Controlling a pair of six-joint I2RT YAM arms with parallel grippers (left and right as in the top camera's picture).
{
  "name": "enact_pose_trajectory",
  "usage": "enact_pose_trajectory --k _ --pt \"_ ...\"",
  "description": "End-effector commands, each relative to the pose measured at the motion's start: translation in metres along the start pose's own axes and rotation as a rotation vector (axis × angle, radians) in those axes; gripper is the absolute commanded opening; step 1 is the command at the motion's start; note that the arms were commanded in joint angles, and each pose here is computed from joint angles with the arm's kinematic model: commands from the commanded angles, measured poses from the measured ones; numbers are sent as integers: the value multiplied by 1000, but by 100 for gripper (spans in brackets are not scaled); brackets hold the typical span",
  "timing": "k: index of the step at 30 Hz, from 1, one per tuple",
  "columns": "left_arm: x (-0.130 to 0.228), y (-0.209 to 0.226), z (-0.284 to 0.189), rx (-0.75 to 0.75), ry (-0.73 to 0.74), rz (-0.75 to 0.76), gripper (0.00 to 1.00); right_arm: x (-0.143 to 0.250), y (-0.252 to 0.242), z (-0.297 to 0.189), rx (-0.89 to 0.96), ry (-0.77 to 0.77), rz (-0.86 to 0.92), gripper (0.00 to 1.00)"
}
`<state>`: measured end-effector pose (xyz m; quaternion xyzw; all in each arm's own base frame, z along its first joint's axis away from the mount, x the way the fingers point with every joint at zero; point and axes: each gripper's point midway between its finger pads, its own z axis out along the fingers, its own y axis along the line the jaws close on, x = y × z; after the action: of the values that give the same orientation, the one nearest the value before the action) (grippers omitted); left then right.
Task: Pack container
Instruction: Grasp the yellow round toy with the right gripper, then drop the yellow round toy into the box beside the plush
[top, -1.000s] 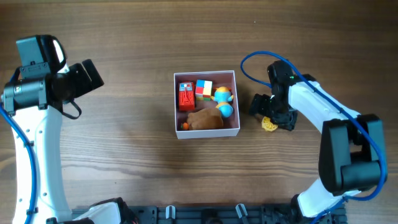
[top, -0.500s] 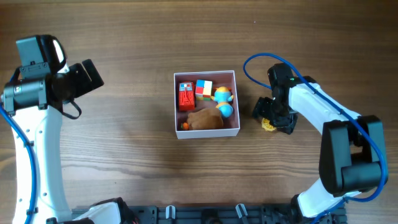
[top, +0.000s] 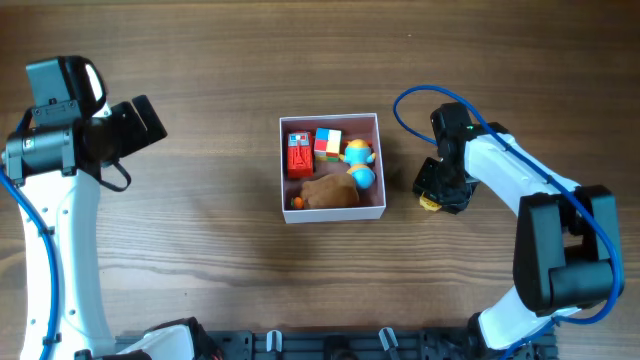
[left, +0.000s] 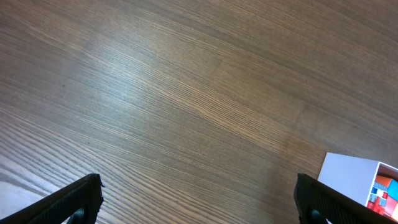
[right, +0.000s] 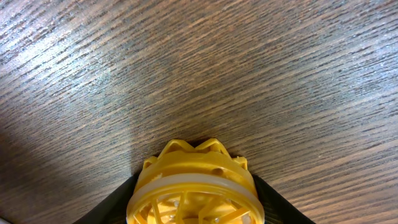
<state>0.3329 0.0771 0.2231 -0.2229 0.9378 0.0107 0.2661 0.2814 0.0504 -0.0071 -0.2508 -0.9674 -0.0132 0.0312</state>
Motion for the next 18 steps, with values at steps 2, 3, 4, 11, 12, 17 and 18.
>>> enact_pose_trajectory --k 2,3,4,11,12,17,18 --pt "-1 2 2 -5 3 -13 100 17 -10 23 35 79 6 41" --pt "-1 2 2 -6 3 -13 100 17 -9 23 34 77 4 41" --pt "-1 2 2 -6 3 -13 100 17 -9 23 33 76 4 38" --pt "-1 2 2 -5 3 -13 100 1 4 11 -5 26 -83 4" --pt "-1 2 2 -5 3 -13 100 -11 9 -6 -11 -20 -123 4" --pt "-1 2 2 -5 3 -14 100 -43 62 -137 -135 -347 -374 4" --pt "-1 2 2 -5 3 -14 100 -40 78 -164 -175 -420 -457 4"
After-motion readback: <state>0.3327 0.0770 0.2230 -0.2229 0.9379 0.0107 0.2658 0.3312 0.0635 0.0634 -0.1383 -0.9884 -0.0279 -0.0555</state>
